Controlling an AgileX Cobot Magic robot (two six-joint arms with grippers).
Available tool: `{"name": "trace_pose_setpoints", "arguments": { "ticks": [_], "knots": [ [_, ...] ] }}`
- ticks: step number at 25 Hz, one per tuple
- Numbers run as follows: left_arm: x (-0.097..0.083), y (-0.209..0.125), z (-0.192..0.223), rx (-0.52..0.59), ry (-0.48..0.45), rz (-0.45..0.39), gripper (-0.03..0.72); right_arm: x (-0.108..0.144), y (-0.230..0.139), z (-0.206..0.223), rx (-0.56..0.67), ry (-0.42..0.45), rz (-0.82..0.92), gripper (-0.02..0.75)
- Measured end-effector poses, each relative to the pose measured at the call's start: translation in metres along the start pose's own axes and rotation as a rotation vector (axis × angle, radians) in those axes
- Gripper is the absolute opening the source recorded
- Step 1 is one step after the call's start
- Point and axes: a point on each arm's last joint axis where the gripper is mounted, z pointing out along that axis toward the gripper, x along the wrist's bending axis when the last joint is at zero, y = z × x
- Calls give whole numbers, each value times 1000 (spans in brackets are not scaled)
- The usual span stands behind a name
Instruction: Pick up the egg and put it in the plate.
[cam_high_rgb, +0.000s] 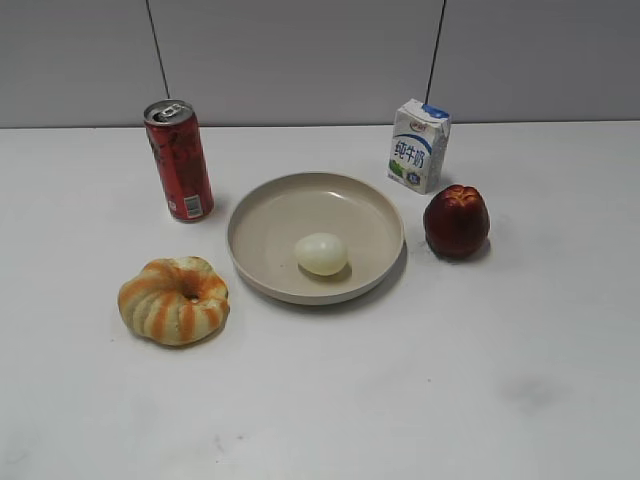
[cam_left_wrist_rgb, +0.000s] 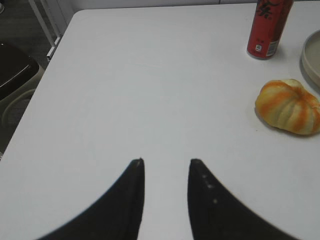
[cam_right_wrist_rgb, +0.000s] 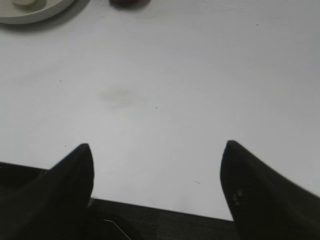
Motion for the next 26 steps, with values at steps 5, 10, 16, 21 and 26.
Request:
{"name": "trace_pose_setpoints", "arguments": {
  "ticks": [5,10,16,21,26],
  "knots": [
    [0,0,0,0,0,0,235,0,-2,-4,-31,5,2,575],
    [0,0,0,0,0,0,235,-2,-10,-16,-133,-54,63,573],
    [0,0,0,0,0,0,235,0,-22,-31,-277,-144,125,573],
    [0,0,0,0,0,0,235,0,-23,-32,-287,-149,129,572],
    [0,0,0,0,0,0,235,0,-23,-32,-287,-149,129,572]
  ]
}}
